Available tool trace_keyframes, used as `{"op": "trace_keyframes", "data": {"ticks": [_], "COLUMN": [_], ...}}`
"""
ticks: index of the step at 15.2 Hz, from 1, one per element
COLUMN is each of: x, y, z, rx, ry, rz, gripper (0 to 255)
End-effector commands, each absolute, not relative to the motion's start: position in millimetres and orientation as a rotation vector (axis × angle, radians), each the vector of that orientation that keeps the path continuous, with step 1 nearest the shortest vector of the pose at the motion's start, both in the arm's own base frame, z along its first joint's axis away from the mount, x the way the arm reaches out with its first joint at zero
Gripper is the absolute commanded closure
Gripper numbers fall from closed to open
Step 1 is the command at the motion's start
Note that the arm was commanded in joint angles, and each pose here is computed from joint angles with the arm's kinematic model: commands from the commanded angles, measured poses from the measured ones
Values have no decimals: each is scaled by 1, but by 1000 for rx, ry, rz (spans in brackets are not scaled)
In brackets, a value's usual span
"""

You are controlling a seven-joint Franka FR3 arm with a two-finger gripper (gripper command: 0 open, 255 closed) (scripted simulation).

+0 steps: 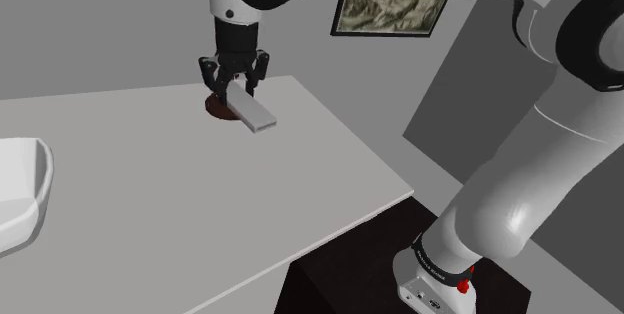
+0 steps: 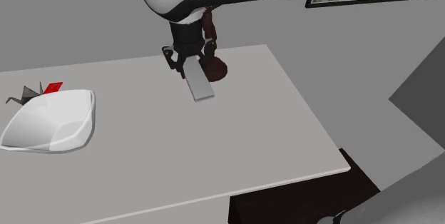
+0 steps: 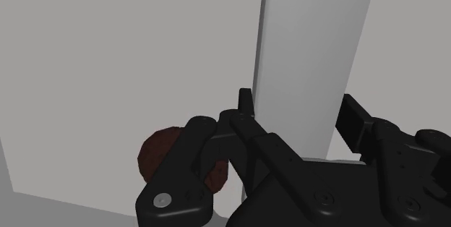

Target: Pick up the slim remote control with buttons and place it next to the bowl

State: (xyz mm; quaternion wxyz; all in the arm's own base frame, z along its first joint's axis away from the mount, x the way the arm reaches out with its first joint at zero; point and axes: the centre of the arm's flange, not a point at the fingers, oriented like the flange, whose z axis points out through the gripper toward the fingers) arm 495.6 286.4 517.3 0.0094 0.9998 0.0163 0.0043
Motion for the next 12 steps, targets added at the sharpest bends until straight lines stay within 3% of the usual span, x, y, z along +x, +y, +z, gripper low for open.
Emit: {"op": "trace_keyframes", "data": {"ticks": [1,12], "x": [509,547], "y": [309,414], "z": [519,503], "rx": [3123,3123], "ry": [47,47], "rz": [14,14], "gripper": [255,255]}}
